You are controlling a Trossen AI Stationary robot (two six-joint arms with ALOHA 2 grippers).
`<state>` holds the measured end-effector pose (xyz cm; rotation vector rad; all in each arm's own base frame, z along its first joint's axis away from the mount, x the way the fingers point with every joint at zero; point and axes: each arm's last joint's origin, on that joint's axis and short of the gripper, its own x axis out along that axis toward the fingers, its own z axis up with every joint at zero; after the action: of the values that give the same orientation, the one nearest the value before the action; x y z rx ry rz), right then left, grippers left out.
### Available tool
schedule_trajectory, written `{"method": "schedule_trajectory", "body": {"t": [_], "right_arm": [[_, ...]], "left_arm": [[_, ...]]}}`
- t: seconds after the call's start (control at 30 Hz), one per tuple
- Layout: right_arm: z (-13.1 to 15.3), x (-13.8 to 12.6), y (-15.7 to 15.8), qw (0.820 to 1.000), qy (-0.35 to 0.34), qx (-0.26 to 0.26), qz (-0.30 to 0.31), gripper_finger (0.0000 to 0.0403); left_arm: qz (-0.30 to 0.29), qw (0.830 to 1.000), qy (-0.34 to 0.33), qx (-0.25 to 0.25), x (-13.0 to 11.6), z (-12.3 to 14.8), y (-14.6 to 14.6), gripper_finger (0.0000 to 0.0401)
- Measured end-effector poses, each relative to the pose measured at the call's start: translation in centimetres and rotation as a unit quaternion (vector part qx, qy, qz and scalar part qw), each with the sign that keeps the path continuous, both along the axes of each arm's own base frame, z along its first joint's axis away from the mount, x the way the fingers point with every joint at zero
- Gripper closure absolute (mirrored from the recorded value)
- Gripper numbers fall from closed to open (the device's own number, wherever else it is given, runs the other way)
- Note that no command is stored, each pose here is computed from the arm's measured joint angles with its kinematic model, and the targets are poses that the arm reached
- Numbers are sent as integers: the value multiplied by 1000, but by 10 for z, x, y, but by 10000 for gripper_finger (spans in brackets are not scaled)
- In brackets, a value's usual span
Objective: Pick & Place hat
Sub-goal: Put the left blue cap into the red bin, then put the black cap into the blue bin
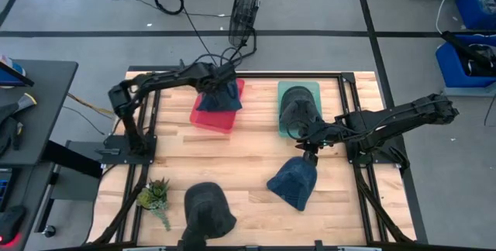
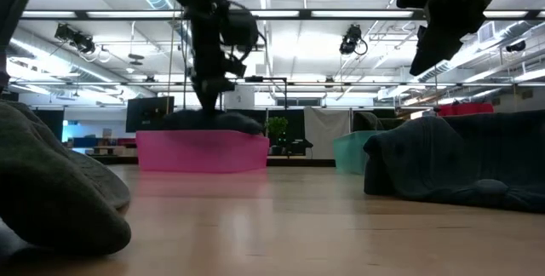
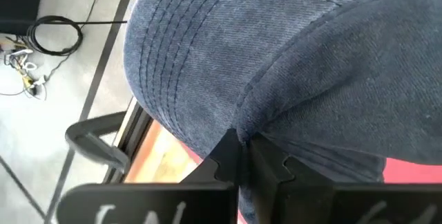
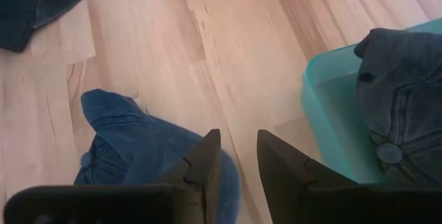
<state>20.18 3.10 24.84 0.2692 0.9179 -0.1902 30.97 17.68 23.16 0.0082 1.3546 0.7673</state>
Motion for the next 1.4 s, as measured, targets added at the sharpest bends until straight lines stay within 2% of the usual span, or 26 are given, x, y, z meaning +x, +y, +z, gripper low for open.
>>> {"method": "schedule_trajectory", "body": {"t": [0.23, 0.63, 0.77, 0.9, 1.03, 1.17, 1.27, 1.4], "right_arm": [[0, 0, 0, 1000, 1, 0, 0, 302], [0, 0, 0, 1000, 0, -7, 9, 302], [0, 0, 0, 1000, 0, -5, 10, 302], [0, 0, 1, 1000, 0, 6, 16, 302], [1, 1, 2, 1000, -2, 9, 29, 296], [1, 1, 2, 999, -4, 11, 36, 271], [2, 2, 2, 999, -11, 10, 42, 247], [1, 2, 3, 998, -6, 13, 53, 224]], "left_arm": [[-27, 998, 55, -20, 7, -30, 9, 367], [-50, 996, 75, -17, 6, -29, 7, 246], [-66, 996, 59, -6, 4, -7, -8, 238], [-85, 996, 21, 13, -6, 29, -32, 246], [-89, 994, -54, 37, -22, 72, -64, 255], [-90, 984, -145, 45, -39, 107, -96, 256], [-114, 974, -195, 25, -49, 123, -119, 257], [-174, 955, -237, -39, -56, 133, -154, 257]]}}
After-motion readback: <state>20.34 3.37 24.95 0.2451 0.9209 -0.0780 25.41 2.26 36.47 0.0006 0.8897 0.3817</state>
